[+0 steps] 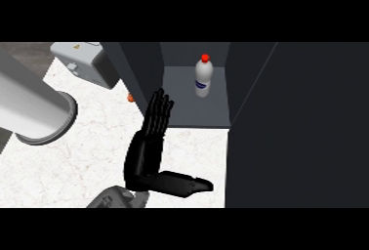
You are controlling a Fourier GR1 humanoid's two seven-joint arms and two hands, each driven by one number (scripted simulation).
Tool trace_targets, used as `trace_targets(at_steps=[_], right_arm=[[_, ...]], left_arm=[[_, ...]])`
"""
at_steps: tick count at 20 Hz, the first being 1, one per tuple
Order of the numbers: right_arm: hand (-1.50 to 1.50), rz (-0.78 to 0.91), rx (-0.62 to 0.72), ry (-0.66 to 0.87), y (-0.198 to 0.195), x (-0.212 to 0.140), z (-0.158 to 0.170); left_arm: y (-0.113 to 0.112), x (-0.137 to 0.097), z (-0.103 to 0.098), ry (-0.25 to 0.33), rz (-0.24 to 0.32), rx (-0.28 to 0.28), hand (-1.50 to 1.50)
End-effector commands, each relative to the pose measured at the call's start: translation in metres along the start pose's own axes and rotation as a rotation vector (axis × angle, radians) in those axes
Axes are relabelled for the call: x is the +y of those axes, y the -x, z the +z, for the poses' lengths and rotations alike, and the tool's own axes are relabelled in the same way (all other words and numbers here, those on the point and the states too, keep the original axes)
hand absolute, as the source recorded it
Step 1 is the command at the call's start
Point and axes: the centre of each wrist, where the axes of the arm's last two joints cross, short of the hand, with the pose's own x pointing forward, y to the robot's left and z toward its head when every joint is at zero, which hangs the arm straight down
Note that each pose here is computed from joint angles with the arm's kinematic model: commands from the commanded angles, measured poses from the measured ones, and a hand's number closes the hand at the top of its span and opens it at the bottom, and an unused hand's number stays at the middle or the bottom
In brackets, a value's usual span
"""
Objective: Pick up the bottled water, place it into the cabinet and close the cabinet
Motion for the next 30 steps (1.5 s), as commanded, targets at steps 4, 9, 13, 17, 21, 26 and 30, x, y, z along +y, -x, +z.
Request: trace_targets(at_steps=[4, 9, 13, 17, 21, 26, 30], right_arm=[[1.5, 0.046, 0.014, -0.197, -0.043, 0.031, -0.015], [1.5, 0.013, 0.04, -0.26, -0.044, 0.048, -0.024], [1.5, 0.022, 0.009, -0.301, -0.041, 0.057, -0.038], [1.5, -0.005, 0.002, -0.321, -0.043, 0.076, -0.047], [1.5, 0.011, 0.017, -0.335, -0.046, 0.091, -0.061], [1.5, 0.038, -0.063, -0.395, -0.039, 0.109, -0.084], [1.5, 0.081, -0.057, -0.432, -0.041, 0.117, -0.096]], left_arm=[[-0.016, 0.014, 0.041, -0.039, 0.014, -0.008, -1.5], [-0.037, 0.046, 0.053, -0.079, -0.013, -0.021, -1.5], [-0.043, 0.051, 0.07, -0.061, -0.006, -0.031, -1.5], [-0.037, 0.06, 0.081, -0.093, -0.014, -0.039, -1.5], [-0.049, 0.079, 0.083, -0.101, -0.003, -0.056, -1.5], [-0.062, 0.096, 0.093, -0.117, -0.012, -0.044, -1.5], [-0.068, 0.095, 0.095, -0.115, -0.012, -0.051, -1.5]])
